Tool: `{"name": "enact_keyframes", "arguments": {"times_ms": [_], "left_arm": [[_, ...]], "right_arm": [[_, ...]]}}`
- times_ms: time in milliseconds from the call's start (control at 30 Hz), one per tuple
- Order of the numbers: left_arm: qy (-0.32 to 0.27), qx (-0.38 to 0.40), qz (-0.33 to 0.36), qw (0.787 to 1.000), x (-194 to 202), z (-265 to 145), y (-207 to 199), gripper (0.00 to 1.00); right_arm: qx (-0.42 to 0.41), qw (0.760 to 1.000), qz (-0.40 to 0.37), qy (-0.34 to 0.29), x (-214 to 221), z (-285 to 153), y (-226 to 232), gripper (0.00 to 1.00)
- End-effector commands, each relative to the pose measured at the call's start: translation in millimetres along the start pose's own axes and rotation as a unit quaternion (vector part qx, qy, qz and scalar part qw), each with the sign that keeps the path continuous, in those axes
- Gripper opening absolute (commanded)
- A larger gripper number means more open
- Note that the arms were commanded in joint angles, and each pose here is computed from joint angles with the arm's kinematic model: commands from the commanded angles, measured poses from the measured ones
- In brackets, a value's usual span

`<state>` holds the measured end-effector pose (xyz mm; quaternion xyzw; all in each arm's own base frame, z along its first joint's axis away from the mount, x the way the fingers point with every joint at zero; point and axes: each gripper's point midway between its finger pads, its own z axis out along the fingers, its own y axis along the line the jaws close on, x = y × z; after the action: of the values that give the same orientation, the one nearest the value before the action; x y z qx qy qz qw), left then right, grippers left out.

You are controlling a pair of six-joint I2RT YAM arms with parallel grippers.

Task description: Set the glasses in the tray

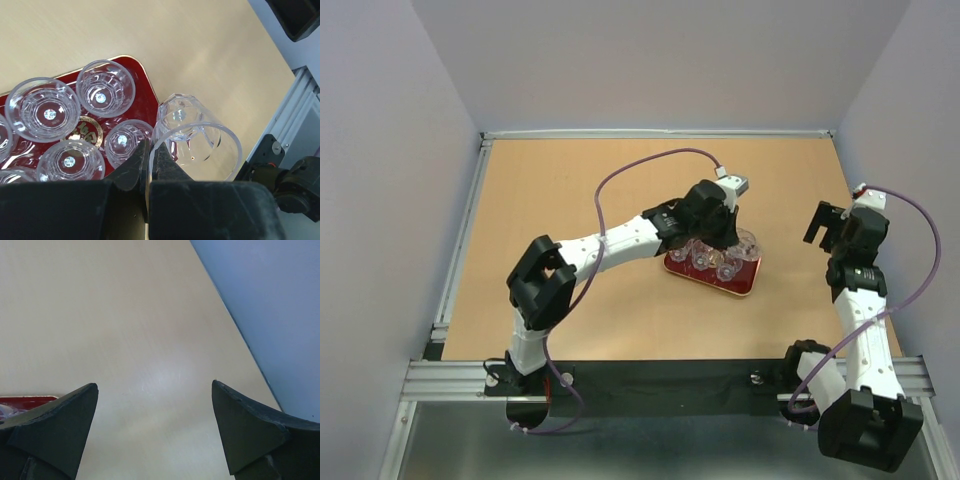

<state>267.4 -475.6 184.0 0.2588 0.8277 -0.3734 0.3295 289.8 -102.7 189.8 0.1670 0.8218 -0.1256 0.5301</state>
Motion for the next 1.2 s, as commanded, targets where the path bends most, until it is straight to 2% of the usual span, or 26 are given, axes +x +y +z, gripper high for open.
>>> {"name": "enact_keyframes", "arguments": {"times_ms": [0,500,1167], "left_arm": [[-0.03,-0.006,0.033,0.999,-26,-1,-23,0.0],[0.0,-0.099,0.103,0.99,-8,48,-14,0.0],[0.023,-0.15,0.137,0.979,11,68,-5,0.0]], "right_arm": [[0.015,0.999,0.027,-0.045,-26,-2,-7,1.0],[0.018,0.998,0.034,-0.056,-31,-6,-11,1.0],[0.013,0.997,0.037,-0.061,-32,-9,-10,1.0]]}}
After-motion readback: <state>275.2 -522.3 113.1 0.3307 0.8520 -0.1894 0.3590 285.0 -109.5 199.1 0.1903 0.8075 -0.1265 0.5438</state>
